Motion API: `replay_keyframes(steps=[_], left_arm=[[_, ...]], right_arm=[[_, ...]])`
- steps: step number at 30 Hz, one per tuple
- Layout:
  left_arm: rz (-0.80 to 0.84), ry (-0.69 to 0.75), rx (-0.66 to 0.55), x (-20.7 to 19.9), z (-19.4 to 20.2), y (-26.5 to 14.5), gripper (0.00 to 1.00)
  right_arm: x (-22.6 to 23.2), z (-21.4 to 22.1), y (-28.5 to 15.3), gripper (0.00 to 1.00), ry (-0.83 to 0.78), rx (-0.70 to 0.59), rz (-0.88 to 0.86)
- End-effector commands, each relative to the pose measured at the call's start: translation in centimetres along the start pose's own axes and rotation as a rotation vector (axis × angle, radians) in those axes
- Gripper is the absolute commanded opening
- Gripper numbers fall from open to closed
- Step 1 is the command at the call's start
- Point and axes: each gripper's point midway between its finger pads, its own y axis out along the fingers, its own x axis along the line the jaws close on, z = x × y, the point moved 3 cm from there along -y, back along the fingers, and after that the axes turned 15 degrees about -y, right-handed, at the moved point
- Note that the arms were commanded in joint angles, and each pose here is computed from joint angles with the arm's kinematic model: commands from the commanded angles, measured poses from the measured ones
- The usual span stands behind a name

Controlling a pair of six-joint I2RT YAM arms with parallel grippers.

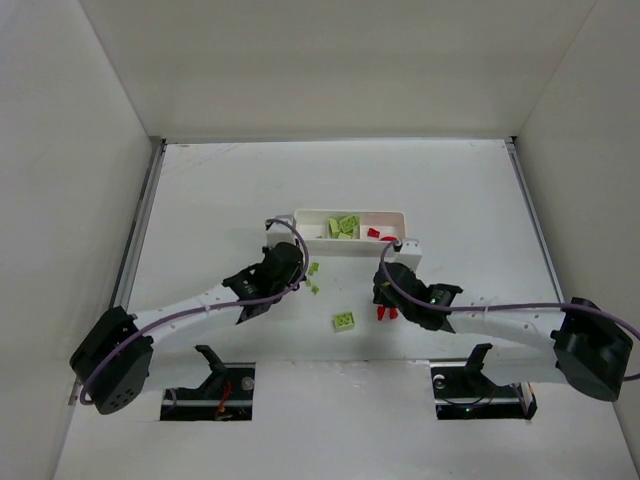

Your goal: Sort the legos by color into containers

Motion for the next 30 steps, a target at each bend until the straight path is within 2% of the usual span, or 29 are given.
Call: replay_keyframes(steps=[1, 8, 10, 13, 15, 22, 30], left_arm=[[0.052, -0.027, -0.06, -2.4, -3.7, -0.9, 0.15], [0.054, -0.044, -0.077, -4.9, -7.2, 2.3, 0.16], [0.058, -0.053, -0.083, -5.4, -7.6, 3.4, 0.16], [0.054, -0.061, -0.076, -6.0, -8.0, 5.2, 0.16], [0.043, -0.061, -0.063, -6.1, -8.0, 6.4, 0.16], [0.0, -0.055, -0.038, -6.1, -7.8, 9.7, 0.16], [-0.042, -0.036, -0.021, -5.7, -6.9, 11.7, 0.2]], right_arm=[[0.3, 0.6, -1.4, 0.42, -0.007, 0.018, 0.028], [0.6, 1.8, -3.3, 0.29, -0.032, 0.071, 0.032], [0.5, 2.0, -3.7, 0.3, -0.029, 0.07, 0.035], [0.8, 2.8, -4.2, 0.43, -0.013, 0.09, 0.012], [1.1, 3.4, -4.2, 0.46, -0.013, 0.106, -0.003], [2.1, 4.3, -3.5, 0.42, -0.015, 0.132, -0.039], [2.4, 5.0, -2.6, 0.41, -0.039, 0.153, -0.05]])
